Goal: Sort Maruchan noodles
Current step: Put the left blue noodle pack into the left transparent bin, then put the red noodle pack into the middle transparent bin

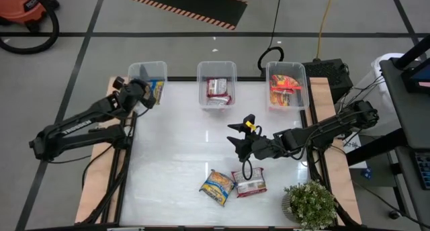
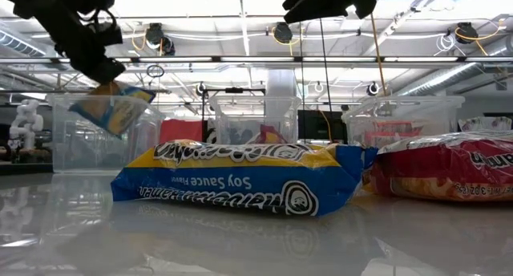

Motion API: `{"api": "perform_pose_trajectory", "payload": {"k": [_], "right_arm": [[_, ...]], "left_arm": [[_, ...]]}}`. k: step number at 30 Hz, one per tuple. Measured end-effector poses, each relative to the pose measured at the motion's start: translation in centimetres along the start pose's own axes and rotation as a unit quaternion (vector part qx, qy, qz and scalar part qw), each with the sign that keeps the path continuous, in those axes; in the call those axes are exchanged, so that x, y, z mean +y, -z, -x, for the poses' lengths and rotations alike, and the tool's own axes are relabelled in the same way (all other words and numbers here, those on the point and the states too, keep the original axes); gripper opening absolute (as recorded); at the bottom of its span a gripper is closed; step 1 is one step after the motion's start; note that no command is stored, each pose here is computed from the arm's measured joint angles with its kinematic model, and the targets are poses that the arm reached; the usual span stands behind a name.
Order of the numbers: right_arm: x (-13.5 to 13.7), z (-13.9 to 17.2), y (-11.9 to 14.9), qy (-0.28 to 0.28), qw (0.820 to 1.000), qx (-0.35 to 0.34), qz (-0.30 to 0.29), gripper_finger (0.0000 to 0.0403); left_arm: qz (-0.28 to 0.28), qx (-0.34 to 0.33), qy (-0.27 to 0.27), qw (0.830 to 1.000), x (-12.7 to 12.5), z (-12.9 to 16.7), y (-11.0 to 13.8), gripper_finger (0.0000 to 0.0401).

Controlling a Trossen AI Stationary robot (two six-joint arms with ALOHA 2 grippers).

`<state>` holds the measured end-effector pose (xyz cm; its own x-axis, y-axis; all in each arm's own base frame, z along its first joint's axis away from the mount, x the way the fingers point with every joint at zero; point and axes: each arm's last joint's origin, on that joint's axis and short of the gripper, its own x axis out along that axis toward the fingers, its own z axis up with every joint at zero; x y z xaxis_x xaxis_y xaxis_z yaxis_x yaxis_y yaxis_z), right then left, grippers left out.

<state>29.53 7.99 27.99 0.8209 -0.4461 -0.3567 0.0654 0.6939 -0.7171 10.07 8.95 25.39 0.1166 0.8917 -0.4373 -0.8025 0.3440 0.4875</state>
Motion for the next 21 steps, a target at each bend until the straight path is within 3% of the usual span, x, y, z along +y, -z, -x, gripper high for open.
{"api": "perform_pose_trajectory", "payload": {"k": [9, 14, 21], "right_arm": [[0.0, 0.0, 0.0, 0.0, 1.0, 0.0, 0.001, 0.024], [0.0, 0.0, 0.0, 0.0, 1.0, 0.0, -0.002, 0.024], [0.7, 0.4, 0.4, -0.02, 0.999, 0.018, -0.038, 0.024]], "left_arm": [[-0.012, 0.042, -0.018, 0.999, -0.5, -1.7, 0.5, 0.0013], [0.022, 0.072, -0.023, 0.997, -0.4, -2.7, 0.7, 0.0068], [0.019, 0.097, -0.021, 0.995, -0.6, -3.5, 1.0, 0.0121]]}}
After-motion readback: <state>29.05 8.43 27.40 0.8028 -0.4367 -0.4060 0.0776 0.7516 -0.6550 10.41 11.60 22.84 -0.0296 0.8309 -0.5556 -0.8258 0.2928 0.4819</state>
